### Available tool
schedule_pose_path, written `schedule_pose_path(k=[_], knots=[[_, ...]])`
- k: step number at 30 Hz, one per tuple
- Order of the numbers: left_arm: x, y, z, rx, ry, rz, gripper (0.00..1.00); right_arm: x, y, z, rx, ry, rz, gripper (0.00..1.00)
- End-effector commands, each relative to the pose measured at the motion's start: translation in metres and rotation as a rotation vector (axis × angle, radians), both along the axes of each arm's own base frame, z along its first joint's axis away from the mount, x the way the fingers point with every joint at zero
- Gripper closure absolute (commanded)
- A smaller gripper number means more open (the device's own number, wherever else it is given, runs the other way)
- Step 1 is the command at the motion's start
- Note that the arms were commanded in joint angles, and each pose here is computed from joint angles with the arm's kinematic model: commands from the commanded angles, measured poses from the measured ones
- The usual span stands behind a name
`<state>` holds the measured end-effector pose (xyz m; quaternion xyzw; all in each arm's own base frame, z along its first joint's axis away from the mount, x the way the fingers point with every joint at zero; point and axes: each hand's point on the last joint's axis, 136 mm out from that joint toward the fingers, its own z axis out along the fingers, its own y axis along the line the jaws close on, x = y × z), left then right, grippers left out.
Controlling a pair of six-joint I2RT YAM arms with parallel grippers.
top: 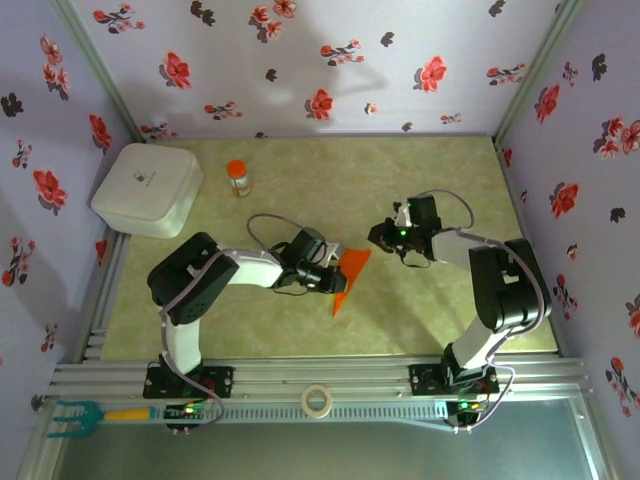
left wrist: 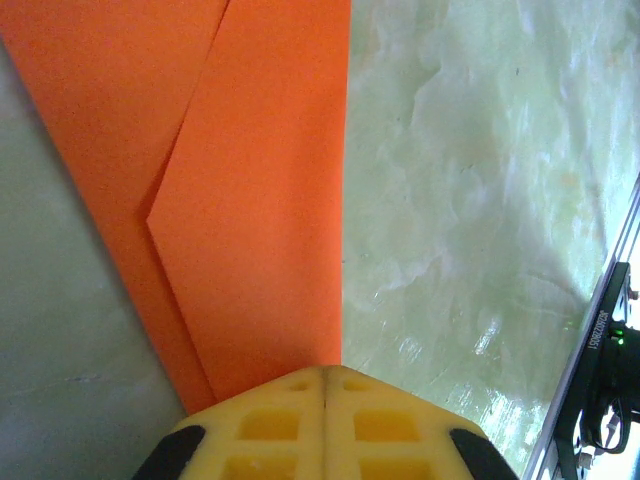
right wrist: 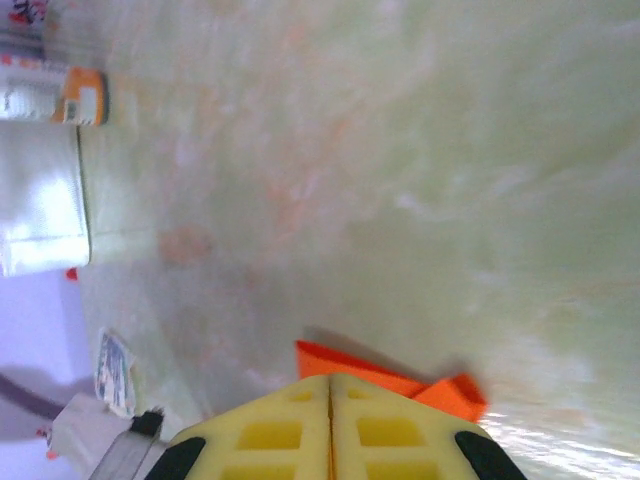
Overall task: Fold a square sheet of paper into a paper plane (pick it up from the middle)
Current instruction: Fold the wing for the fifth time at the center of the table.
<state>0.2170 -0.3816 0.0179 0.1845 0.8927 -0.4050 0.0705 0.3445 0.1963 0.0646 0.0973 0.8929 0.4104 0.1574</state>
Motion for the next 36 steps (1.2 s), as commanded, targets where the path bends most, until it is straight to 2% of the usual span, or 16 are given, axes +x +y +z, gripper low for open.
schedule_pose_path(k=[1,7,10,15,26,31,36], knots=[[-0.039,0.046,-0.053,0.226,0.176,0.000,1.00,-0.027,0.021,-0.014,0.019,0.063,0.074,0.92],[-0.039,0.046,-0.054,0.232,0.179,0.000,1.00,-0.041,0.024,-0.045,-0.034,0.130,0.091,0.94],[-0.039,0.046,-0.053,0.230,0.178,0.000,1.00,-0.036,0.010,-0.059,-0.086,0.143,0.054,0.95],[-0.040,0.047,-0.053,0.231,0.179,-0.003,1.00,-0.017,-0.009,-0.069,-0.077,0.151,-0.026,0.95],[-0.041,0.047,-0.054,0.232,0.183,-0.005,1.00,0.009,-0.030,-0.045,-0.041,0.076,-0.103,0.94],[-0.039,0.045,-0.051,0.226,0.176,-0.005,1.00,0.002,-0.014,-0.010,0.029,0.000,-0.052,0.93],[-0.036,0.042,-0.047,0.219,0.168,-0.004,1.00,-0.019,0.011,-0.013,0.050,0.036,0.044,0.93]])
